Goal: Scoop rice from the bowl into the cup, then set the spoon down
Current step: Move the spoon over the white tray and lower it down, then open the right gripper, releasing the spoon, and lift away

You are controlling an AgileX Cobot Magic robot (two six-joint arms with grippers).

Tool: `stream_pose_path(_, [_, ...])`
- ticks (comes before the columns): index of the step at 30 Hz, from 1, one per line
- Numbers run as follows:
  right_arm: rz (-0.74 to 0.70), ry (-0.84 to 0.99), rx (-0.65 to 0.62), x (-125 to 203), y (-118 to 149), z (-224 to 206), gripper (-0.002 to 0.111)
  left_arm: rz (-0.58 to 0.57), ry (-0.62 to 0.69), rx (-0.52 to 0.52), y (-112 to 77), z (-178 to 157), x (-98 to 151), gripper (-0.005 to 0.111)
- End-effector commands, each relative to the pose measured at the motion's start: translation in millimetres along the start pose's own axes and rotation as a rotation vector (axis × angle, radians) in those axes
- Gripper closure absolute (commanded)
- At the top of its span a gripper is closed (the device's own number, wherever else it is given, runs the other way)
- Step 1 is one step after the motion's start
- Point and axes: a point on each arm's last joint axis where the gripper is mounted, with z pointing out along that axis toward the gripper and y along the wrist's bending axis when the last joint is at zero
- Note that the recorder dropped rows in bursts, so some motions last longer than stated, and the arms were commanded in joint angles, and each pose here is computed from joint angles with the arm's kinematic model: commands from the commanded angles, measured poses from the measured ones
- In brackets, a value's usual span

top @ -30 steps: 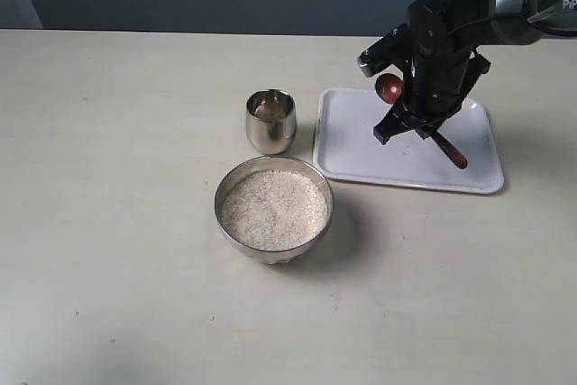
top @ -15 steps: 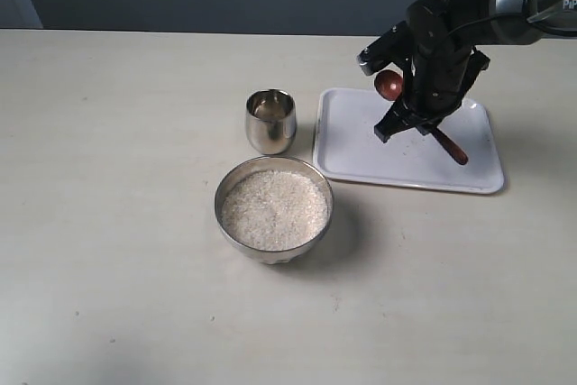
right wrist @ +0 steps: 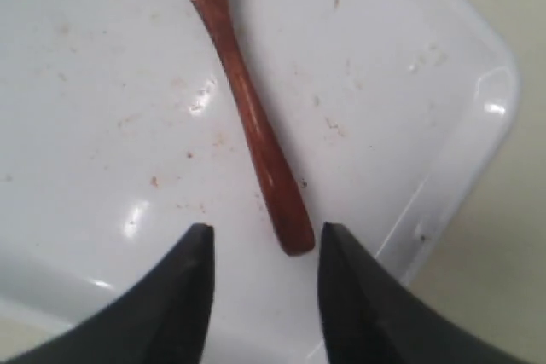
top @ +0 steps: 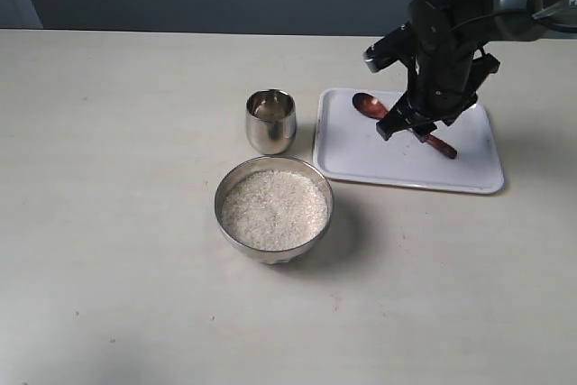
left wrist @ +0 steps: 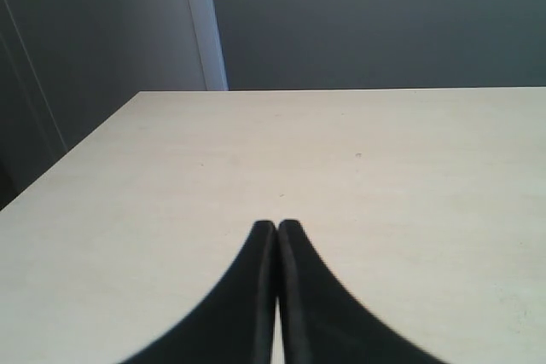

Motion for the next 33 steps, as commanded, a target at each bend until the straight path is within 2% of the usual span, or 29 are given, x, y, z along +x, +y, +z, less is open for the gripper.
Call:
stream_pose_path(1, [0.062,-0.035,-0.008,2,-10,-30,0.092,-0.002,-0.018,0.000,0.1,-1,-2,0.106])
stream_pose_path(3, [0.089,-0.054,-0.024,4,-12,-45,0.106,-0.002,-0.018,0.000,0.1,-1,-2,0.106])
stream_pose_path(4, [0.102,-0.060,-0.030,6,-14,-53,0.109,-0.002,-0.018,0.000,0.1,-1,-2,0.106])
stream_pose_path(12, [0.213,-0.158,-0.156,31,-17,-137,0.109,-0.002,-0.018,0.000,0.1,-1,-2,0.106])
stream_pose_path(22, [0.174,-0.500,-0.206,97,0,-252,0.109,-0.002,-0.018,0.000,0.1,-1,-2,0.106])
stream_pose_path(29, [0.196,-0.520,-0.229,153,7,-270,0.109,-0.002,-0.018,0.000,0.1,-1,-2,0.106])
stream_pose_path(33, [0.233,-0.437,-0.225,188,7,-264,0.109,-0.002,-0.018,0.000,0.1,-1,-2,0.106])
